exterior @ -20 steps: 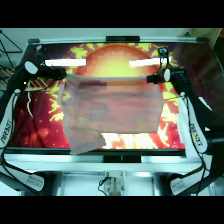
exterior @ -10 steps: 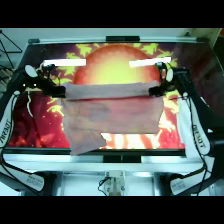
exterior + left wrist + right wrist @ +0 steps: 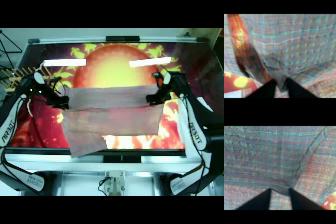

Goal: Fold the shirts.

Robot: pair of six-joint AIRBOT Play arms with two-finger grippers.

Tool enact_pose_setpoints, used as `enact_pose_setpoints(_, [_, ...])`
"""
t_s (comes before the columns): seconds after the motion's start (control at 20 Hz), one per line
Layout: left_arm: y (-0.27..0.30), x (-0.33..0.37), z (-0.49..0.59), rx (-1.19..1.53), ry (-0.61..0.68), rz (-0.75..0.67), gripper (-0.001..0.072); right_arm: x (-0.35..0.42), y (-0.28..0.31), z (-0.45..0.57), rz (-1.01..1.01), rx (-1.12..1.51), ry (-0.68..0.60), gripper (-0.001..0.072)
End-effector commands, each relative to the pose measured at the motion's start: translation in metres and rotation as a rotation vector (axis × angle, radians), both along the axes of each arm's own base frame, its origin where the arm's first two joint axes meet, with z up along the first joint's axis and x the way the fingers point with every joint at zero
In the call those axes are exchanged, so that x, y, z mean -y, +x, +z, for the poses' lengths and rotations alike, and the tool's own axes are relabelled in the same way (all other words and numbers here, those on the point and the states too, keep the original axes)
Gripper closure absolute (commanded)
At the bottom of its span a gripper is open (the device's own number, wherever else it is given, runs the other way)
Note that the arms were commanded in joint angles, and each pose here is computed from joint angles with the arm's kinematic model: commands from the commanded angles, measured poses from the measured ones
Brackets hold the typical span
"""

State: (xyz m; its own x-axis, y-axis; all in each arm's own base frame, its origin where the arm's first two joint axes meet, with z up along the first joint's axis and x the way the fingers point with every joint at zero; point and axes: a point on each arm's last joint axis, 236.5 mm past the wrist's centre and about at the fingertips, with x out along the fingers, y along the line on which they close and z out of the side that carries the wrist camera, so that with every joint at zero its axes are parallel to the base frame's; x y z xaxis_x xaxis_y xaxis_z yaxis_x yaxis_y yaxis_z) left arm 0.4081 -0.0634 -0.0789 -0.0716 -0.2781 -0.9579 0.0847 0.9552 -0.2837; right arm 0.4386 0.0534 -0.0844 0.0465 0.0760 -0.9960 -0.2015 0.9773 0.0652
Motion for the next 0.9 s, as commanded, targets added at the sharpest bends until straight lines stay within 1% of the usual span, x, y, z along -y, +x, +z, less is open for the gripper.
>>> enact_pose_setpoints(0.0, [-0.013,0.002,0.015,-0.058,-0.027,-0.017,0.029,-0.002,-0.012,0.009,-0.001,-0.039,0.008,0.027])
enact_pose_setpoints(0.15, [-0.013,-0.021,0.058,-0.026,-0.036,0.015,0.0285,0.017,-0.043,0.047,0.056,-0.096,-0.049,0.0267])
enact_pose_setpoints(0.25, [-0.026,-0.04,0.078,-0.009,-0.042,0.054,0.0285,0.029,-0.063,0.068,0.01,-0.133,-0.017,0.0266])
enact_pose_setpoints(0.3, [-0.044,-0.042,0.079,-0.043,-0.077,0.086,0.0285,0.032,-0.07,0.075,-0.022,-0.129,0.02,0.0265])
enact_pose_setpoints(0.4, [-0.088,-0.027,0.065,-0.094,-0.184,0.149,0.0286,0.045,-0.094,0.078,-0.089,-0.128,0.061,0.0256])
enact_pose_setpoints(0.55, [-0.154,0.002,0.022,-0.108,-0.25,0.23,0.0287,0.05,-0.141,0.063,-0.168,-0.159,0.119,0.0255])
enact_pose_setpoints(0.6, [-0.175,0.009,0.01,-0.118,-0.262,0.239,0.0285,0.049,-0.154,0.058,-0.179,-0.167,0.128,0.022])
enact_pose_setpoints(0.65, [-0.191,0.011,0.001,-0.131,-0.258,0.25,0.0284,0.049,-0.165,0.053,-0.186,-0.168,0.127,0.0139])
enact_pose_setpoints(0.7, [-0.203,0.013,-0.007,-0.145,-0.257,0.256,0.0276,0.047,-0.173,0.049,-0.189,-0.167,0.128,0.0139])
enact_pose_setpoints(0.75, [-0.209,0.016,-0.012,-0.159,-0.261,0.262,0.0242,0.046,-0.179,0.046,-0.192,-0.167,0.129,0.014])
enact_pose_setpoints(0.85, [-0.209,0.016,-0.019,-0.149,-0.259,0.277,0.0242,0.042,-0.186,0.039,-0.202,-0.174,0.143,0.0139])
